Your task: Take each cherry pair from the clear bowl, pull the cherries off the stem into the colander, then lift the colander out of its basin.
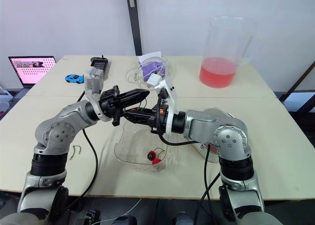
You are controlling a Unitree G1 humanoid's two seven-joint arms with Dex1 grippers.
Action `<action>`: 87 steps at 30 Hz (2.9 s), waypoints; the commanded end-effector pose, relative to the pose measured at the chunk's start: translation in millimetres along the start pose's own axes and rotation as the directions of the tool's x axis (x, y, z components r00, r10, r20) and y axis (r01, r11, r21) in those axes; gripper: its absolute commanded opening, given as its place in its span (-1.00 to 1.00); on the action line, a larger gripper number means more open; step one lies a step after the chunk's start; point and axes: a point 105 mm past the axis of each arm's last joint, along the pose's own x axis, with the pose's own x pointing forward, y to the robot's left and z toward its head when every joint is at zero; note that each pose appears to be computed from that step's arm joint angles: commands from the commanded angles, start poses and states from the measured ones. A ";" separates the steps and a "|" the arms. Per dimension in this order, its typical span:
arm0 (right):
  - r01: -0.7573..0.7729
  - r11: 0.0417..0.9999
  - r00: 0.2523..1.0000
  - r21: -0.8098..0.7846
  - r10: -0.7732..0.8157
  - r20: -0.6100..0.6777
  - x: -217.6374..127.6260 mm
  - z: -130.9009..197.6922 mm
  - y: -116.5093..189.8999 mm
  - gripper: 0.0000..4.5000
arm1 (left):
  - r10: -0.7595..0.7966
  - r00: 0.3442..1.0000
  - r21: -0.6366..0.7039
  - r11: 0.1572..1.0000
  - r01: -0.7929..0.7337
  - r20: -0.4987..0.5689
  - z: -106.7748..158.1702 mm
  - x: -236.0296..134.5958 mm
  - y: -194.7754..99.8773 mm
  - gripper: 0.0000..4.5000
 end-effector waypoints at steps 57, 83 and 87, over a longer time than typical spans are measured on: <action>-0.114 0.922 0.922 -0.370 -0.041 -0.386 -125.3 65.2 1.8 0.98 | 0.246 0.962 0.099 0.967 -0.235 -0.122 5.8 -85.1 -5.2 -1.00; -0.318 0.896 0.878 -0.310 0.155 -0.452 -89.2 40.0 18.1 1.00 | 0.802 0.454 0.024 0.501 -0.865 -0.388 -66.5 -271.2 5.3 0.12; -0.293 0.901 0.877 -0.320 0.120 -0.465 -90.5 40.3 12.0 1.00 | 0.822 0.465 0.047 0.505 -0.862 -0.328 -49.3 -269.4 7.0 0.98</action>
